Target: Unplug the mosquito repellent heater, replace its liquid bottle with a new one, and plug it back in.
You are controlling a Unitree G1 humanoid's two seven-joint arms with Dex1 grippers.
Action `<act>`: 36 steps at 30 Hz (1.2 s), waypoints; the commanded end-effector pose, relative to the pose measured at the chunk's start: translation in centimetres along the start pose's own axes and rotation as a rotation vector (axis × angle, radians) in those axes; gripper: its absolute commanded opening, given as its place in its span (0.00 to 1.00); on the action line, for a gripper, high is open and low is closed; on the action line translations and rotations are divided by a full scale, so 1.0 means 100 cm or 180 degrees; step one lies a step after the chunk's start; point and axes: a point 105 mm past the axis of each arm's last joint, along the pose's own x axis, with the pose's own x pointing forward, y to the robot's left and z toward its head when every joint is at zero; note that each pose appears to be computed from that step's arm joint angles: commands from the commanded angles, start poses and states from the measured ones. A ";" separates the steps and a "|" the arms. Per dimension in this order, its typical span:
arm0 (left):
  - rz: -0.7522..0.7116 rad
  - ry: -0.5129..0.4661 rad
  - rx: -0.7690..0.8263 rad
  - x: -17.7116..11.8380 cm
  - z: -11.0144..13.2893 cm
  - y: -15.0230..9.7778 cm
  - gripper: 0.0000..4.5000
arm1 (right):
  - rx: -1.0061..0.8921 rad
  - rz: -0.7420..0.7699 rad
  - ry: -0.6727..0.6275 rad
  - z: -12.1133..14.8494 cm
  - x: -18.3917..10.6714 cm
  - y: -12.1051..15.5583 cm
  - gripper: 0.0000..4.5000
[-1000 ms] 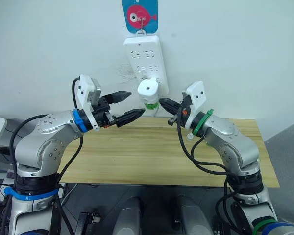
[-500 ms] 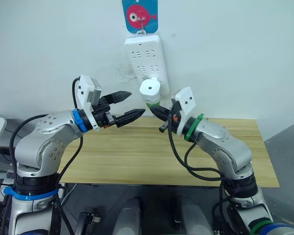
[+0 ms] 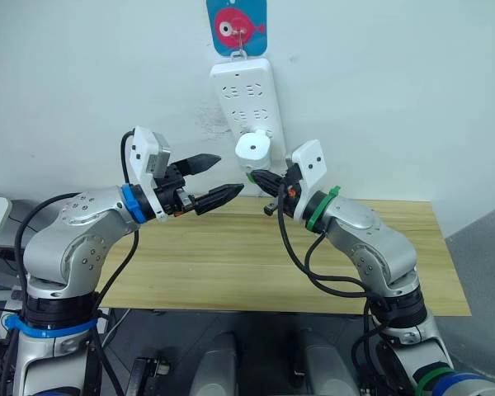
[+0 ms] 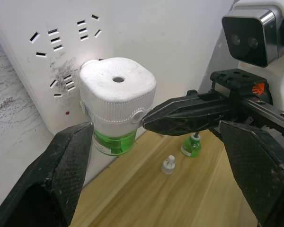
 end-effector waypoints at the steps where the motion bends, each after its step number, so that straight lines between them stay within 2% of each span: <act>1: -0.0046 -0.0089 0.0121 -0.003 0.011 -0.004 1.00 | -0.0076 -0.0154 -0.0224 0.018 -0.006 -0.011 0.00; 5: -0.0037 -0.0081 0.0120 -0.004 0.010 -0.003 1.00 | -0.0085 -0.0033 -0.0158 0.015 -0.015 -0.007 0.00; 9: 0.0252 -0.0147 0.0288 -0.008 0.006 0.003 1.00 | -0.0186 -0.0041 -0.0054 0.009 -0.024 -0.009 0.00; 15: 0.0417 -0.0139 0.0447 -0.011 -0.011 -0.010 1.00 | -0.0229 -0.0398 -0.0121 0.012 -0.022 -0.031 0.00; 21: 0.0567 -0.0250 0.0620 -0.015 -0.015 -0.026 1.00 | -0.0242 -0.0410 -0.0140 0.012 -0.024 -0.031 0.00; 26: 0.0765 -0.0381 0.0570 -0.022 -0.016 -0.037 1.00 | -0.0302 -0.0198 -0.0014 0.005 -0.034 -0.020 0.00; 28: 0.0806 -0.0418 0.0525 -0.024 -0.016 -0.040 1.00 | -0.0266 -0.0021 0.0008 0.003 -0.034 -0.006 0.00; 31: 0.0821 -0.0420 0.0503 -0.028 -0.016 -0.042 1.00 | -0.0209 0.0106 -0.0020 0.003 -0.030 0.009 0.00; 36: 0.0846 -0.0422 0.0489 -0.031 -0.015 -0.041 1.00 | -0.0155 0.0124 -0.0108 0.007 -0.018 0.018 0.00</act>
